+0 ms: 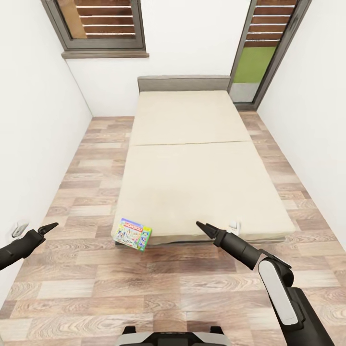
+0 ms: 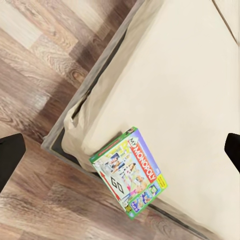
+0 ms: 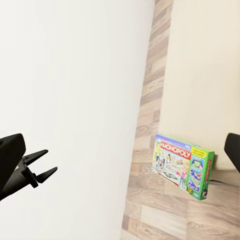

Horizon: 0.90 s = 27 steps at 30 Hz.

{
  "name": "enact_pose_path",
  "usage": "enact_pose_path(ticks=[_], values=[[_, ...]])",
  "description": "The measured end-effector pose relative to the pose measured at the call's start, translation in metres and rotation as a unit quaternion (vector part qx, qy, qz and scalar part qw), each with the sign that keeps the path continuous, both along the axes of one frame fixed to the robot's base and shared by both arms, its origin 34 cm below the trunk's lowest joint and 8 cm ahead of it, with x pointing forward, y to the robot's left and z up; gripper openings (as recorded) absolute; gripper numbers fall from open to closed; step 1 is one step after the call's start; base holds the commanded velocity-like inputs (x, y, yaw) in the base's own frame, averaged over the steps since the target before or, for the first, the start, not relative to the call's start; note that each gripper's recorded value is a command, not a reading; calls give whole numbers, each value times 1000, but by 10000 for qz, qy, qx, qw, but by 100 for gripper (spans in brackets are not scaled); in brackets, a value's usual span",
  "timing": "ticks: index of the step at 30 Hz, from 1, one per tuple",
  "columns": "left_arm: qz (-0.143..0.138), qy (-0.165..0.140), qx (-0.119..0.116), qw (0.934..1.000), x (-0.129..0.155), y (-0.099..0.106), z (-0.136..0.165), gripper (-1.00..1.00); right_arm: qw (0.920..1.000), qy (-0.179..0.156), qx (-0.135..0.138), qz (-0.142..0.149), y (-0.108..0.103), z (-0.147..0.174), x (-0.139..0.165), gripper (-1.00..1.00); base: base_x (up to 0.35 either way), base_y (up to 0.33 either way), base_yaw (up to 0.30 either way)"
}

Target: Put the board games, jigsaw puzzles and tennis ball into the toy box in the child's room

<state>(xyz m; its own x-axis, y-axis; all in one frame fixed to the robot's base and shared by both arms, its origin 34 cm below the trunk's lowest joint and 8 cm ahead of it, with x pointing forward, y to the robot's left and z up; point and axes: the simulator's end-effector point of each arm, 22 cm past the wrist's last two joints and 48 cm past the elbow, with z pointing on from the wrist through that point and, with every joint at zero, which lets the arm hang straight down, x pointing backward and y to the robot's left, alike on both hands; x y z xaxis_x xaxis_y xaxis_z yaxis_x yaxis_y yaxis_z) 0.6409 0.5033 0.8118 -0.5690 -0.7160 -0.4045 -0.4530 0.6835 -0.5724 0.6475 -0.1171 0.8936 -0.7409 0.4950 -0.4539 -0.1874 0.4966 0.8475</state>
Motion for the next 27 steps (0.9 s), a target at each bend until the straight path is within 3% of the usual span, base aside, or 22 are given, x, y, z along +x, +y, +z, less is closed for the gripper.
enact_pose_path(ticks=[27], values=[[0,-221,-1,9998,8,0,24,100,9997,-217,55,-4,7,25,4,100,0,0,0]])
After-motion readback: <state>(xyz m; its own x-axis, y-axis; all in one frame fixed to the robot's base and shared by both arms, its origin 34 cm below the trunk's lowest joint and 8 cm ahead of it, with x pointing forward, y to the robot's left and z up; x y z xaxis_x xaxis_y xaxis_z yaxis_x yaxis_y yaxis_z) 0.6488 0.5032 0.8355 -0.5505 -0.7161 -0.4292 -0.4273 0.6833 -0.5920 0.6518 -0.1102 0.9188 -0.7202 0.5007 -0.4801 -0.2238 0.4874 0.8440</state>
